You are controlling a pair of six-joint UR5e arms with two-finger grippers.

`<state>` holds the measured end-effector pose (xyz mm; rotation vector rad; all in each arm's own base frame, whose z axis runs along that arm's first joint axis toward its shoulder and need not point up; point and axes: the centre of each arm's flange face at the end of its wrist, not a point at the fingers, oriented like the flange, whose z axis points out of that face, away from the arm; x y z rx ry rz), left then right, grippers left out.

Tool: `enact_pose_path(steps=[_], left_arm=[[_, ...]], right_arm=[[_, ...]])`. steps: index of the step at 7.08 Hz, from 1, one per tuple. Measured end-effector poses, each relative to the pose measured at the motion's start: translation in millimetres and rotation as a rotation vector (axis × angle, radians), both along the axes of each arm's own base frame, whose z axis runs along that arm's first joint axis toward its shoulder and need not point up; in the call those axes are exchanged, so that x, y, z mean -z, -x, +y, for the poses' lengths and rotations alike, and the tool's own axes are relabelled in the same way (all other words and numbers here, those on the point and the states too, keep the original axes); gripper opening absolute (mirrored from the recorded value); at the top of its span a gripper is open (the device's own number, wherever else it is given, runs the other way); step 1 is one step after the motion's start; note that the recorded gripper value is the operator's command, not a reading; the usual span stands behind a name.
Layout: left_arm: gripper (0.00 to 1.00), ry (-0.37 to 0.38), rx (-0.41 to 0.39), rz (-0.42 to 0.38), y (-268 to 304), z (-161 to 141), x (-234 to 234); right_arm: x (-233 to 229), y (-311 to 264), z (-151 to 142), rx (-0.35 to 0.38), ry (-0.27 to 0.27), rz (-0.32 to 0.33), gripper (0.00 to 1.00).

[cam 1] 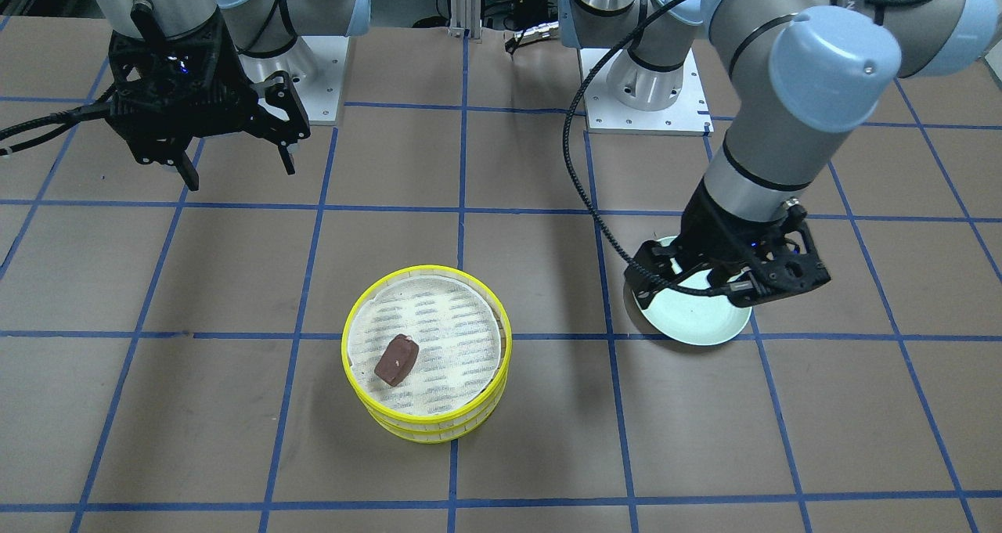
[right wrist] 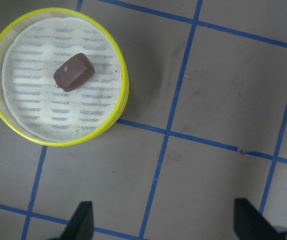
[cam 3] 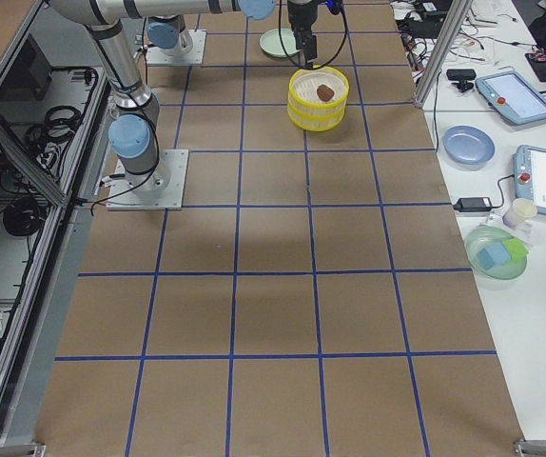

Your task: Stack buns with steamer

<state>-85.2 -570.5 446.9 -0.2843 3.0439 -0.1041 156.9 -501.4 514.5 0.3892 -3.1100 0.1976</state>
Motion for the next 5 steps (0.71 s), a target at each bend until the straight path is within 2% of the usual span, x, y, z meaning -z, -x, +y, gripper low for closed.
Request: enact_pose_path(steps=[2,3,5], left_arm=[[1.00,-0.063,0.028,-0.036,-27.0,30.3,-27.5],[1.00,-0.074,0.032,-0.012,-26.0,42.5,-36.9],[1.00,-0.050,0.041,0.088,-13.4,58.5,-51.5]], right_arm=[[0.3,-0.2,-0.2,0.002,0.000,-0.002,1.00],[0.5,-0.4,-0.1,0.002,0.000,-0.002,1.00],[0.0,0.1,0.1,-0.002,0.003,0.004,1.00]])
